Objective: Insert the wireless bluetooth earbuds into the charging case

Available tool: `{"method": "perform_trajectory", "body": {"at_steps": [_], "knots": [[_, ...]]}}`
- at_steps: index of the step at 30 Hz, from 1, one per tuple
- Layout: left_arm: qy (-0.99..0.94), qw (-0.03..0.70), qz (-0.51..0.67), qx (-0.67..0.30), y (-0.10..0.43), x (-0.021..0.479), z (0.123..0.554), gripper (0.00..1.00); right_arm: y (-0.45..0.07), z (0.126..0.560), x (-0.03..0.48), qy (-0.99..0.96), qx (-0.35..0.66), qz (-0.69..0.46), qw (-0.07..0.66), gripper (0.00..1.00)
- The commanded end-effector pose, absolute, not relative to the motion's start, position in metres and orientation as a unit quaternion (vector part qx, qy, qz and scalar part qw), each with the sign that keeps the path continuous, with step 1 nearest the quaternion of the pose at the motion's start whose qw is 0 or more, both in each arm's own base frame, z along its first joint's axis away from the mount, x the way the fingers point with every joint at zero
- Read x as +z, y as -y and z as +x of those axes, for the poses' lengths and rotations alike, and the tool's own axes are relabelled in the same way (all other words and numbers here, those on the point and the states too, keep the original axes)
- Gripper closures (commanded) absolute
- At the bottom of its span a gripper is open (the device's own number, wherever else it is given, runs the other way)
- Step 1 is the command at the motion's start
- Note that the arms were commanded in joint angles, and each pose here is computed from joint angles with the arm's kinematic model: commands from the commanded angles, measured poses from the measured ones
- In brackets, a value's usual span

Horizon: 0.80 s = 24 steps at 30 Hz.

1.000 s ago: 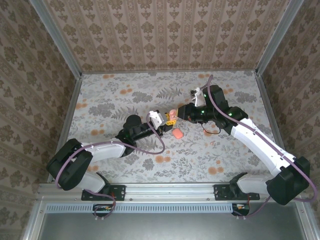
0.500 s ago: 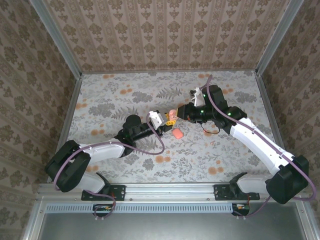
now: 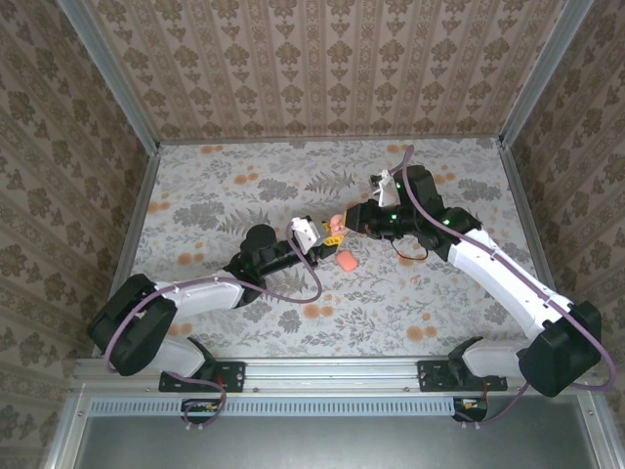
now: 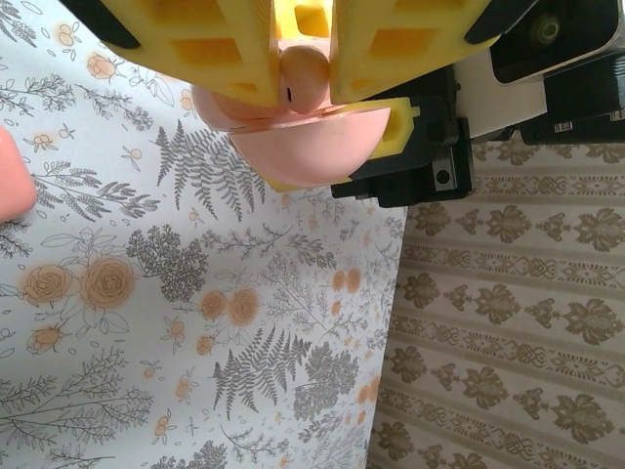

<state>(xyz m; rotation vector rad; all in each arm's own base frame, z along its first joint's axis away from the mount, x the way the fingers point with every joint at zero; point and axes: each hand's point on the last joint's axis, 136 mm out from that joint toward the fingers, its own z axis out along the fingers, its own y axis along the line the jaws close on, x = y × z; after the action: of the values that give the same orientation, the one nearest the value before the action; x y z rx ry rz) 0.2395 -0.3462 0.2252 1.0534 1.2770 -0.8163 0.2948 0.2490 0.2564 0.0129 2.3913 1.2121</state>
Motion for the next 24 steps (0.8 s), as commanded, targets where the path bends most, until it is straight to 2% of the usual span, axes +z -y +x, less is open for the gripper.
{"method": "perform_trajectory", "body": {"at_steps": [1, 24], "knots": [[-0.523, 0.625, 0.462, -0.351, 0.348, 0.247, 0.234, 0.9, -0.258, 0.289, 0.256, -0.863, 0.457, -0.017, 0.216, 0.79], [-0.524, 0.625, 0.46, -0.352, 0.348, 0.246, 0.234, 0.9, -0.266, 0.277, 0.26, -0.853, 0.472, -0.074, 0.211, 0.78]]}}
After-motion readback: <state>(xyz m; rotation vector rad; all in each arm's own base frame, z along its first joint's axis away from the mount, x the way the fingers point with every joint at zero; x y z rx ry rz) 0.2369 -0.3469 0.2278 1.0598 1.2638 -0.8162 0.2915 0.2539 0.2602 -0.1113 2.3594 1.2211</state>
